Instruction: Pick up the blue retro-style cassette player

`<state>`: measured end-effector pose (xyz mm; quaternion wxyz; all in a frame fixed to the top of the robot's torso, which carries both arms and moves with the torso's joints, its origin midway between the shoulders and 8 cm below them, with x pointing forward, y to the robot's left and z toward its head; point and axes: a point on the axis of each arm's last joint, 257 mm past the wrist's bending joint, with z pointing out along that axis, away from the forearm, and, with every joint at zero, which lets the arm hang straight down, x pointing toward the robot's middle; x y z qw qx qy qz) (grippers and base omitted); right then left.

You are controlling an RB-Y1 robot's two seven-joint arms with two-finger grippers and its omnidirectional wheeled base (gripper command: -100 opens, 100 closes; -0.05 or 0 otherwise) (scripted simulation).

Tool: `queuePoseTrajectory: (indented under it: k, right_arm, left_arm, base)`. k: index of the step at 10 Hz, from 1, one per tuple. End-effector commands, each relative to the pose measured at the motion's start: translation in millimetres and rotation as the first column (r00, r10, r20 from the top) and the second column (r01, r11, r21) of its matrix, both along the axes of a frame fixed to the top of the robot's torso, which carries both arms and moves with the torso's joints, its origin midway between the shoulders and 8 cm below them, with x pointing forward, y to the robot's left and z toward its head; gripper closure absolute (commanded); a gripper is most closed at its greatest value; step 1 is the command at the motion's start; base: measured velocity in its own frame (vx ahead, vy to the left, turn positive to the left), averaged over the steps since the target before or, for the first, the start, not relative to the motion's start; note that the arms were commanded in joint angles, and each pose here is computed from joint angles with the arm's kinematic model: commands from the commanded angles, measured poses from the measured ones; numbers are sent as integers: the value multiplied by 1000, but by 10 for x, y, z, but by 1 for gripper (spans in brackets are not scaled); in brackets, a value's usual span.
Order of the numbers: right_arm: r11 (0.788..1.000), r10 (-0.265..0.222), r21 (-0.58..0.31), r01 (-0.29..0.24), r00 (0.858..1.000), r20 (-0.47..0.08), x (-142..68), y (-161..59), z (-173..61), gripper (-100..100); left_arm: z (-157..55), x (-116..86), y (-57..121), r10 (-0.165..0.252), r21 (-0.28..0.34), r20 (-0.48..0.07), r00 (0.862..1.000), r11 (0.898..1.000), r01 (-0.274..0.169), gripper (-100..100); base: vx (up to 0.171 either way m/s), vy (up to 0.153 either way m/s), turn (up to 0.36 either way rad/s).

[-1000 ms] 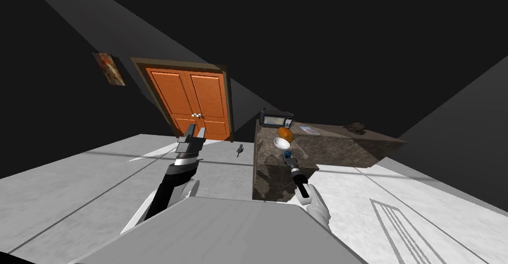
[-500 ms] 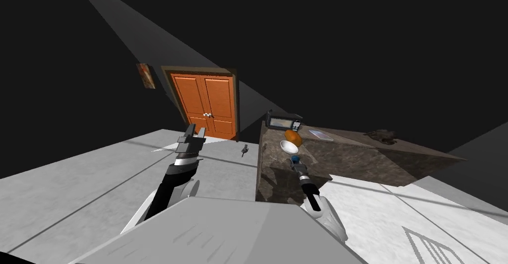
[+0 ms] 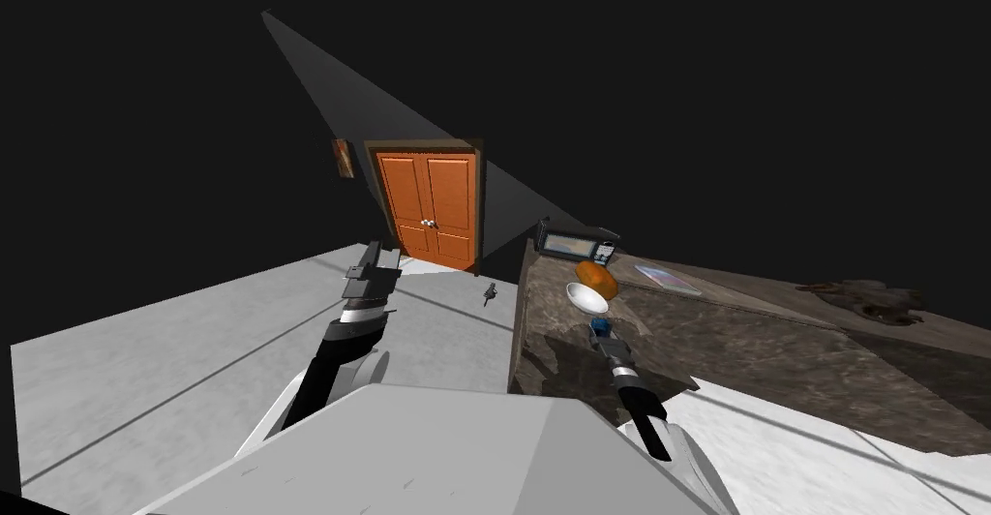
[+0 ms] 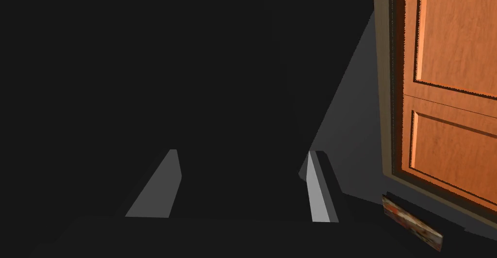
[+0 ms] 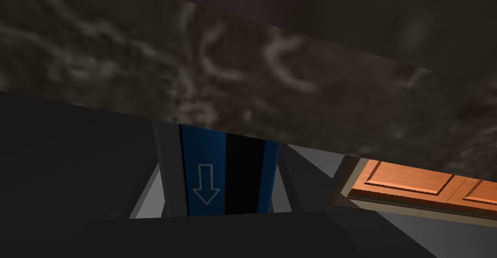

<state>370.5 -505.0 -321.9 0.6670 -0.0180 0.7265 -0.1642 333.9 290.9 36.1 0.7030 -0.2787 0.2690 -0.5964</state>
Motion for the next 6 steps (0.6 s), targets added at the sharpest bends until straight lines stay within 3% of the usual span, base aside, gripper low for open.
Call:
queuePoseTrajectory:
  k: [1, 2, 3, 4, 5, 6]
  right_arm:
    - [999, -33, -6, 33, 999, -1, -173, -149, -5, 100]
    - [999, -51, -9, 51, 999, 2, -217, -224, 14, 100]
    - [997, -69, -19, 69, 998, -11, -453, -349, 15, 100]
    - [995, -98, -26, 98, 995, -7, -533, -470, 49, 100]
    - [997, -80, -23, 80, 997, -8, -449, -401, 61, 100]
    - [996, -83, -23, 83, 996, -8, -460, -415, 73, 0]
  left_arm:
    - [0, 0, 0, 0, 0, 0, 1000, 1000, 0, 0]
    - [0, 0, 1, 0, 0, 0, 1000, 1000, 0, 0]
    - [-1, -1, 1, 0, 0, 0, 1000, 1000, 0, 0]
    - [0, 0, 0, 0, 0, 0, 1000, 1000, 0, 0]
    - [0, 0, 1, 0, 0, 0, 1000, 1000, 0, 0]
    - [-1, 0, 1, 0, 0, 0, 1000, 1000, 0, 0]
  base:
    - [-1, 29, 185]
    - [2, 12, -34]
    - [6, 38, 289]
    - [-4, 23, 191]
    - [-6, 2, 5]
    - [0, 0, 0]
